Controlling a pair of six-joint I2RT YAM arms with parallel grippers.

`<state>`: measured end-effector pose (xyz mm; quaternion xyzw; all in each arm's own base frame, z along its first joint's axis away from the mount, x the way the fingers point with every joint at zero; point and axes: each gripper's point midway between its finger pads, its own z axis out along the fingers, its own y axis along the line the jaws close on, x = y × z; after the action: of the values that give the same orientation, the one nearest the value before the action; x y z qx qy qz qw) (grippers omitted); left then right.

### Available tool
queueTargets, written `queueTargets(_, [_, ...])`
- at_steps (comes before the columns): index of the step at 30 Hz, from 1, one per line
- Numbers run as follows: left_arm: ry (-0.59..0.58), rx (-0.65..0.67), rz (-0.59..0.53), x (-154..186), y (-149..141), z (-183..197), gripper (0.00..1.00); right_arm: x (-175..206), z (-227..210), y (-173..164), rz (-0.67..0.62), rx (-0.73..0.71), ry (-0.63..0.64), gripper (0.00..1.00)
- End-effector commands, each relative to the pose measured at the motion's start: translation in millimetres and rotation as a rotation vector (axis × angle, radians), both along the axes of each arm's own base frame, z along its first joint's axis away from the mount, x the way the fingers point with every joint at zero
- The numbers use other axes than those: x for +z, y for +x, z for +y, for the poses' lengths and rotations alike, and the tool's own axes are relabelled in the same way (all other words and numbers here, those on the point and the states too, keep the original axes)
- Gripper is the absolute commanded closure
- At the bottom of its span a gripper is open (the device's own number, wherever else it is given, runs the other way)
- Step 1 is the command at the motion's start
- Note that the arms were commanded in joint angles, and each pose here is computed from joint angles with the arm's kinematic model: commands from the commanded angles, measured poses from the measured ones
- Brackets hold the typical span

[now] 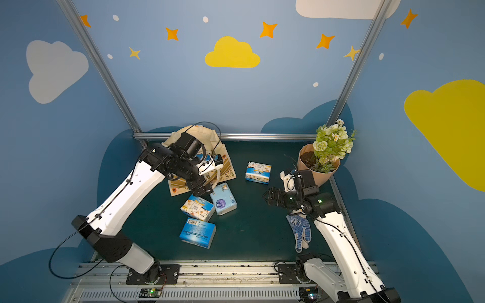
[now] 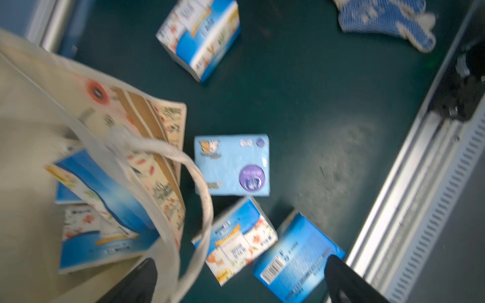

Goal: Put tissues into the canvas bag
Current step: Place the pack of facial tissues in the canvas bag, then pick up the pack of facial tissues from the center of the board.

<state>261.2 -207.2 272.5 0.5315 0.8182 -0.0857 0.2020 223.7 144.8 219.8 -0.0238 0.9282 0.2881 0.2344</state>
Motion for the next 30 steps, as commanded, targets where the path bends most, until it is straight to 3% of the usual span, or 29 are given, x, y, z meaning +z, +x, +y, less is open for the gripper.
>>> queueTargets(1, [0.05,-0.131,0.079,-16,-53,24,0.0,0,3,-2,0.005,0.025,-0.005,0.05])
queueTargets(5, [0.104,-0.192,0.126,-55,-89,44,0.0,-4,-3,6,0.001,-0.051,-0.004,0.05])
queueTargets(8, [0.1,-0.211,0.109,-80,-97,43,0.0,-6,-23,12,0.015,-0.168,-0.038,0.05])
queueTargets(13, [0.152,-0.3,0.019,-120,-96,31,0.0,5,-28,10,0.008,-0.211,0.013,0.05])
queueTargets(22, [0.178,-0.446,0.014,-146,-99,1,0.0,4,-32,3,0.023,-0.254,0.062,0.05])
queueTargets(30, [0.222,-0.618,0.075,-171,-112,-8,0.0,1,-38,-4,0.036,-0.281,0.048,0.05])
